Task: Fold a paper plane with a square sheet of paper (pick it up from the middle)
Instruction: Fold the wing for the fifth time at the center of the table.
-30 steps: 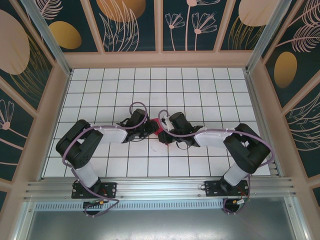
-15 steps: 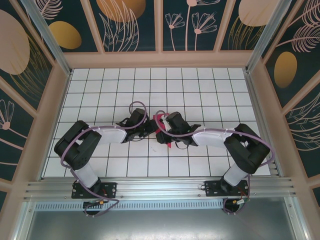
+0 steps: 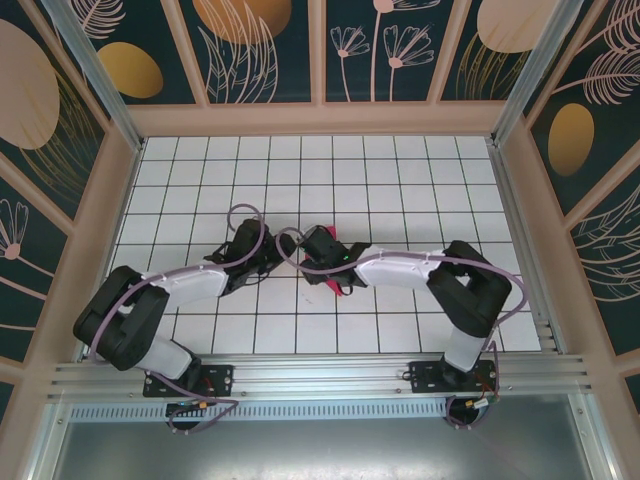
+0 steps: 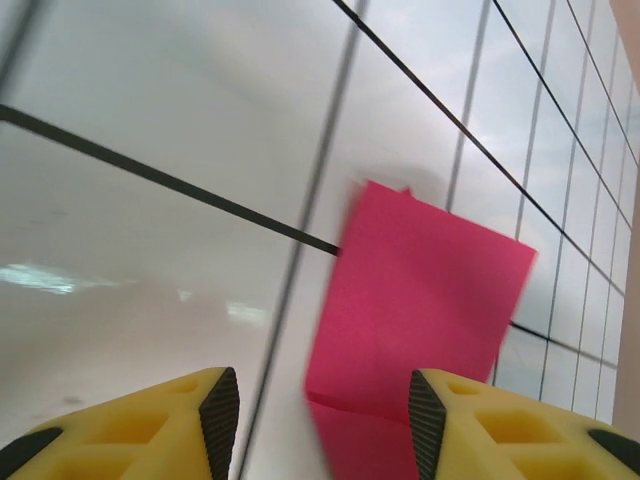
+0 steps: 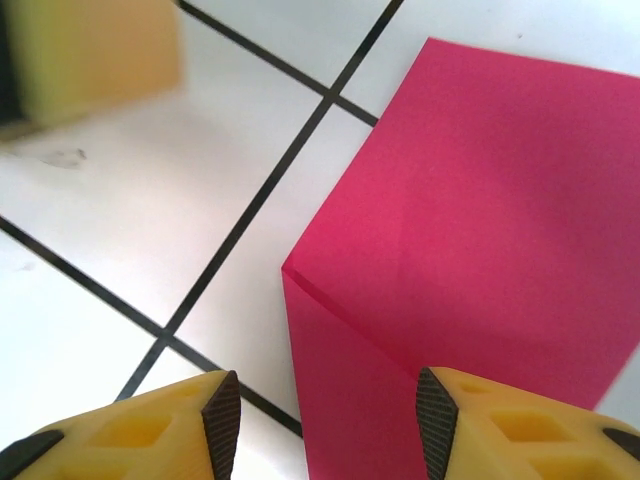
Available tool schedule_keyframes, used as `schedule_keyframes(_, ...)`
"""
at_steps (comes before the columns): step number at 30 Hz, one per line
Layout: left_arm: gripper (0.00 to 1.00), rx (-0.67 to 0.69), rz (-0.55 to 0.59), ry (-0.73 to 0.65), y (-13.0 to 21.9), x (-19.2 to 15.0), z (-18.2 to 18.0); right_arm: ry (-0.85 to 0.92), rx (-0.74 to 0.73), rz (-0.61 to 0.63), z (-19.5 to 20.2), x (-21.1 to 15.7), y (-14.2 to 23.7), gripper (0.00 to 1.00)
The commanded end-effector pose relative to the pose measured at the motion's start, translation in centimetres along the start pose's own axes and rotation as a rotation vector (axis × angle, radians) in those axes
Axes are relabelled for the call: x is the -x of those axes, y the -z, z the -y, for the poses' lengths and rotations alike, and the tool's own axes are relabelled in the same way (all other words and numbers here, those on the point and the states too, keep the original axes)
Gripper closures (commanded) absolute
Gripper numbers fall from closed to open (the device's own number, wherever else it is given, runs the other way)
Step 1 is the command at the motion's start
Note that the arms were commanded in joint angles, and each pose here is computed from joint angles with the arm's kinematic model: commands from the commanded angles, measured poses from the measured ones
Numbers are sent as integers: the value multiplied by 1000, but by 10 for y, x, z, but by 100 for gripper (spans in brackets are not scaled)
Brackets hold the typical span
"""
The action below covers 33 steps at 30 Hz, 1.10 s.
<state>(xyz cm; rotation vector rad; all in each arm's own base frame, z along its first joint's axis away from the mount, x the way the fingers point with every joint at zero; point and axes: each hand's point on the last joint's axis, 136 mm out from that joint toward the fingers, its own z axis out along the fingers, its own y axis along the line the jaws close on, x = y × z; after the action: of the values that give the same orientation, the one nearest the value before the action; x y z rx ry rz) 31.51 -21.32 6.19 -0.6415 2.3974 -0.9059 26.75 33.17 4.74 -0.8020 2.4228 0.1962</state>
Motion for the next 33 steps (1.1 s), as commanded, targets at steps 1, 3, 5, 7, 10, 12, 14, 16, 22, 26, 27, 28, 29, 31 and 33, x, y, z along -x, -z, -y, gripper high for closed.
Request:
schedule_keyframes(1,49,-10,45,29,8,11,-6,78,-121,-90,10,-17,-6,47)
schedule_keyframes(3,49,-10,47,27,10,11,-8,52,-136,-88,14,-17,-6,47)
schedule_keyframes(5,49,-17,45,22,11,11,-8,-3,-93,-74,11,-11,-2,47)
schedule_keyframes(7,49,-33,32,12,10,9,-5,-47,-55,-41,10,-2,6,48)
schedule_keyframes(10,49,-58,16,-7,9,7,2,-114,-43,6,16,8,20,48)
schedule_keyframes(12,49,-65,11,-16,9,7,4,-178,-11,32,19,13,31,47)
schedule_keyframes(14,49,-76,8,-25,11,7,7,-278,-10,37,35,10,37,47)
schedule_keyframes(16,49,-86,1,-37,12,6,10,-392,19,31,51,0,40,45)
schedule_keyframes(22,49,-107,-23,-60,10,1,14,-544,243,0,47,-13,37,44)
schedule_keyframes(26,49,-111,-36,-59,9,-2,14,-538,253,-44,43,-17,25,45)
schedule_keyframes(27,49,-112,-38,-59,9,-2,14,-537,248,-49,44,-17,21,45)
schedule_keyframes(28,48,-115,-41,-61,10,-3,15,-536,245,-50,44,-18,18,46)
schedule_keyframes(29,48,-114,-44,-62,9,-4,15,-541,242,-54,45,-19,14,47)
schedule_keyframes(31,48,-116,-51,-62,9,-5,15,-545,238,-69,47,-20,9,48)
schedule_keyframes(33,48,-118,-57,-66,10,-7,15,-551,234,-69,49,-21,6,48)
